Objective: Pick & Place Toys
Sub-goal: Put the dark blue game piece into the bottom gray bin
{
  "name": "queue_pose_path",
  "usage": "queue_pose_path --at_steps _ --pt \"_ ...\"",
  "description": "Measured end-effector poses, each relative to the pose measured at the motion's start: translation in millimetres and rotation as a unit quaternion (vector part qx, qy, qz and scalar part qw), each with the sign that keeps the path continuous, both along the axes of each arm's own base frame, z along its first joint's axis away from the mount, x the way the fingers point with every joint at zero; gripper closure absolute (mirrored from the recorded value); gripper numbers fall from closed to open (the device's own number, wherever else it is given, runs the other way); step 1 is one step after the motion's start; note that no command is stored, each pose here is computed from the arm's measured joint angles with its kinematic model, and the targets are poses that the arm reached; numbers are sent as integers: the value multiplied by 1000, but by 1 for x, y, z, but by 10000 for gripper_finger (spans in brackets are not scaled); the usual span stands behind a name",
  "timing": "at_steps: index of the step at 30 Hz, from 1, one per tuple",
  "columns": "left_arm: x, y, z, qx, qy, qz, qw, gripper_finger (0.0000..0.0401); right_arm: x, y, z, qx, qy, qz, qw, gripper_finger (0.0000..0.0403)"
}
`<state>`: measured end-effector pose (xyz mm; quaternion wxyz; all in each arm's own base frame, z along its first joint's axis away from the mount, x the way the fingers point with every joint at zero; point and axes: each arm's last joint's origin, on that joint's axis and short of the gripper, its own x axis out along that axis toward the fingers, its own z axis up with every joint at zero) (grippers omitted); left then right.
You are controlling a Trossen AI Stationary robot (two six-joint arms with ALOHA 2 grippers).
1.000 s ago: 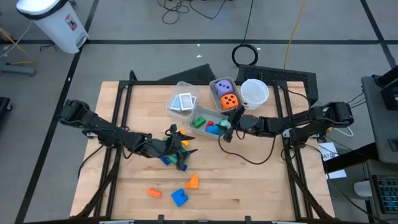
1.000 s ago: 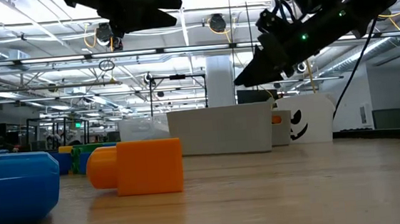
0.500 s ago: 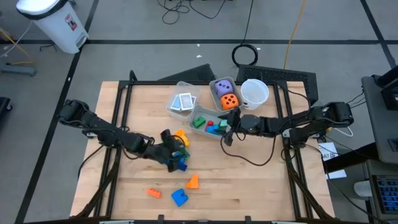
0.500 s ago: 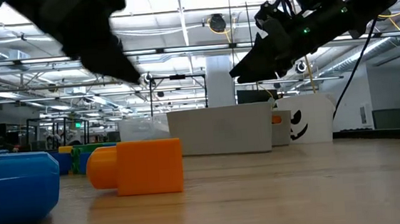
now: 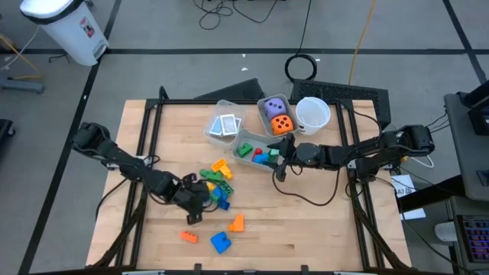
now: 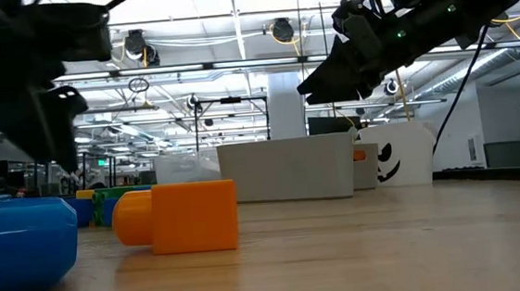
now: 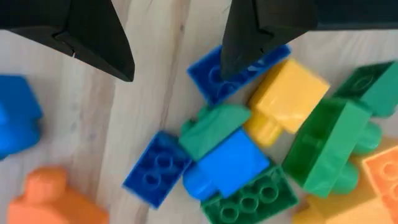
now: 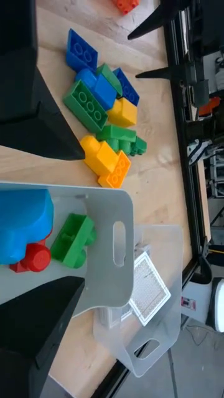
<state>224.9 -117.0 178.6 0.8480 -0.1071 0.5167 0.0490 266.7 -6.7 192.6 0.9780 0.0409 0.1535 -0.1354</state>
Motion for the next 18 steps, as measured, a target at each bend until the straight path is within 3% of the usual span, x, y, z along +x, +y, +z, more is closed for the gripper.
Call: queue_pose_path --at_steps 8,18 --pt "-10 0 -11 37 5 7 999 155 0 0 0 -3 1 1 1000 108" --pt "-22 5 -28 -2 43 69 997 155 0 0 0 -3 1 1 1000 108"
